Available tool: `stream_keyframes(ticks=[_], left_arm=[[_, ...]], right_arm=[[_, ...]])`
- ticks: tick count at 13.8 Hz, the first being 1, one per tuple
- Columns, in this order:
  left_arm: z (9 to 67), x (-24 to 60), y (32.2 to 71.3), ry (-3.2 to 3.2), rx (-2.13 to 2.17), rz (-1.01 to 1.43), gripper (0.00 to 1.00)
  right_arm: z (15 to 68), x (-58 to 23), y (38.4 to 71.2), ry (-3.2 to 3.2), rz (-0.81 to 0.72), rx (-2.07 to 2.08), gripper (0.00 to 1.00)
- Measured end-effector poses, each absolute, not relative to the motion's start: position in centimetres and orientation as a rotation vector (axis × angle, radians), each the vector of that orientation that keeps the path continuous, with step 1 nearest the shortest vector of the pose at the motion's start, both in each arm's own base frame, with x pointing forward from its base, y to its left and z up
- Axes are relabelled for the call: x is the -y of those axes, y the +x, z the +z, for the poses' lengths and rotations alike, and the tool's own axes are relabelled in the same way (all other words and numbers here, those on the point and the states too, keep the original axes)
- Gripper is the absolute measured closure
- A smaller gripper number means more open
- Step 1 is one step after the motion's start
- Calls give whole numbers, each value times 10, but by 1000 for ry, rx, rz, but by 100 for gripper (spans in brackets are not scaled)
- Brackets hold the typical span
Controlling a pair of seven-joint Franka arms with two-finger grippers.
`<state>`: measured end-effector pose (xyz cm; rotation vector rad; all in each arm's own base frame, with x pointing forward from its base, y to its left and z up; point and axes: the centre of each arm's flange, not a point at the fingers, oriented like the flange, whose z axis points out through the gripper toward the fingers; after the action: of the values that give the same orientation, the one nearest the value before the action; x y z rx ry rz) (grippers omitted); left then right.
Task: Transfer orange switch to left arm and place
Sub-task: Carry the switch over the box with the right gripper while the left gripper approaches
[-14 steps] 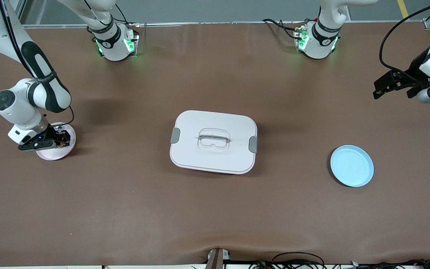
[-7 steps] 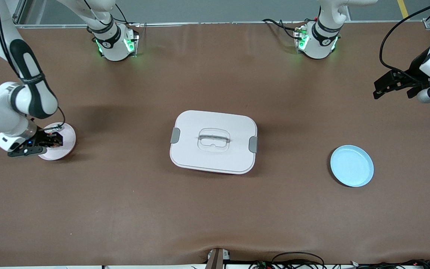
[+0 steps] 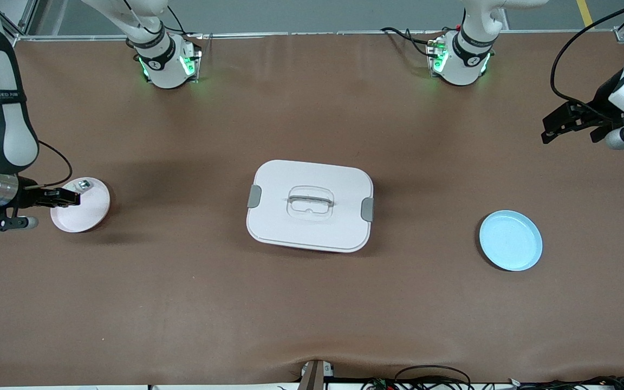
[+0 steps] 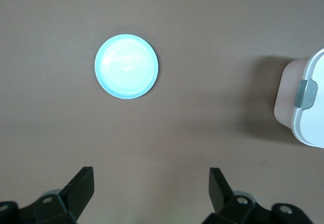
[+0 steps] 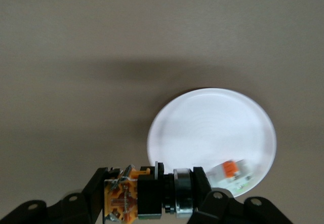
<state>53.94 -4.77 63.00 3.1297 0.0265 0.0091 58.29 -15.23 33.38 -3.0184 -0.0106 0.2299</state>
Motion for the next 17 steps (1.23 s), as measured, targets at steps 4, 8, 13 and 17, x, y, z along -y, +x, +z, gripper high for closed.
stream_keyframes(ticks=[4, 8, 13, 17], left_arm=[[657, 61, 539, 3050, -6, 82, 0], [675, 75, 536, 2914, 6, 109, 0], [683, 99, 533, 2697, 25, 71, 0], [687, 128, 533, 2552, 59, 49, 0]], right_arm=[[366, 79, 596, -2941, 316, -181, 28], [402, 21, 607, -2827, 389, -429, 28], [440, -66, 619, -2727, 384, -645, 28], [481, -129, 623, -2661, 359, -795, 28]])
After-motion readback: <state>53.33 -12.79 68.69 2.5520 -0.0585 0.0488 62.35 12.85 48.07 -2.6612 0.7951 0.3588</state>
